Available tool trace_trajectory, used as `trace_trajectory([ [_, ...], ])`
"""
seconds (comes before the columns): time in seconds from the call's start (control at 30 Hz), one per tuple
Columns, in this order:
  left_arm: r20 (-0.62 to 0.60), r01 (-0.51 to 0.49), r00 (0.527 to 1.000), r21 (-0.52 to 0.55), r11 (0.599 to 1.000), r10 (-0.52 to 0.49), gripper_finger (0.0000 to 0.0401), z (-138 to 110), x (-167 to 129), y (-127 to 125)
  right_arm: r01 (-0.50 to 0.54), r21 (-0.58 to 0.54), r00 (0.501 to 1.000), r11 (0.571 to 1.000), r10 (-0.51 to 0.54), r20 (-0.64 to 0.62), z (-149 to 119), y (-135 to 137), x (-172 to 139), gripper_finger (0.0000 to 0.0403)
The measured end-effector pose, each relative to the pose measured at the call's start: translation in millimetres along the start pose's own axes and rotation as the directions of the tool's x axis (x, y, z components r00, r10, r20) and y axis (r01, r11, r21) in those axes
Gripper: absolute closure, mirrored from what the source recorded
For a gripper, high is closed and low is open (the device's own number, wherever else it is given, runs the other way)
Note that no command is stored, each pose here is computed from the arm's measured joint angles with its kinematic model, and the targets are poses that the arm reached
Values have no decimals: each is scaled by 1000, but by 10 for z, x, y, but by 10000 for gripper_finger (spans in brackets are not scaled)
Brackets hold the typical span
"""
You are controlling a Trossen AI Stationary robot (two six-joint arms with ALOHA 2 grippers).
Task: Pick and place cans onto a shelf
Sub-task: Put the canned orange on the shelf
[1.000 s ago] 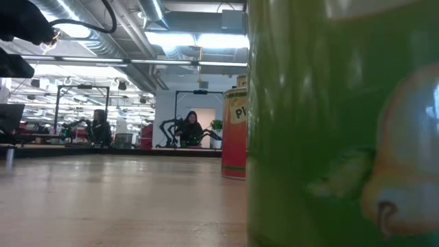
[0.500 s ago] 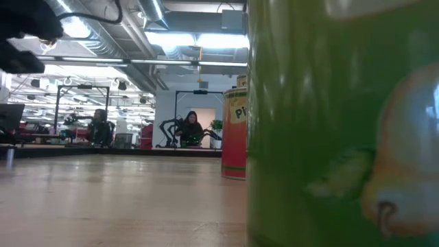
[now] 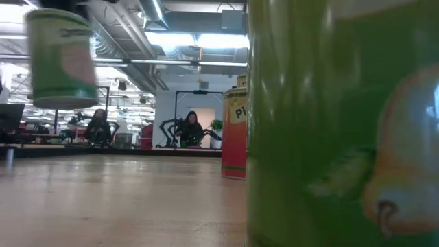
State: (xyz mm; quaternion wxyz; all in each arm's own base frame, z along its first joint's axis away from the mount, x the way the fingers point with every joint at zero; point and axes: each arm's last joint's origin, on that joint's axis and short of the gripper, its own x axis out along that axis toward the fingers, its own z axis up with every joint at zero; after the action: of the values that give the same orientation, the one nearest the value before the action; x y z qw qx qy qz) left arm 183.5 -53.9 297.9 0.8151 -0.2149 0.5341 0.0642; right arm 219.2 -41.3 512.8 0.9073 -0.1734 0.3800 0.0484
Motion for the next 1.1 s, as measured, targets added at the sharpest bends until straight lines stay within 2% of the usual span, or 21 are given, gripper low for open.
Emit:
trace_trajectory([
  [0.17, 7, -47, 999, -9, 999, 47, 401, 520, 29, 12, 0, 0, 1000, 1000, 0, 0, 0, 0, 0, 402],
  [0.37, 42, -69, 997, -78, 995, 72, 401, 1143, 22, 220, 0, -1, 1000, 1000, 0, 0, 0, 0, 0, 402],
  [0.53, 26, -53, 998, -15, 998, 53, 401, 1521, 152, 390, 0, -1, 1000, 1000, 0, 0, 0, 0, 0, 402],
  [0.63, -28, -23, 999, 40, 999, 24, 401, 1678, 344, 488, 0, -1, 1000, 1000, 0, 0, 0, 0, 0, 402],
  [0.77, -90, -33, 995, 67, 997, 39, 401, 1798, 640, 618, 0, -1, 1000, 1000, 0, 0, 0, 0, 0, 402],
  [0.9, -149, -55, 986, 91, 994, 68, 401, 1836, 881, 700, 0, -1, 1000, 1000, 0, 0, 0, 0, 0, 402],
  [1.1, -179, -59, 980, 135, 989, 83, 401, 1861, 1074, 728, -1, -1, 1000, 1000, 1, 1, 0, 0, 0, 402],
])
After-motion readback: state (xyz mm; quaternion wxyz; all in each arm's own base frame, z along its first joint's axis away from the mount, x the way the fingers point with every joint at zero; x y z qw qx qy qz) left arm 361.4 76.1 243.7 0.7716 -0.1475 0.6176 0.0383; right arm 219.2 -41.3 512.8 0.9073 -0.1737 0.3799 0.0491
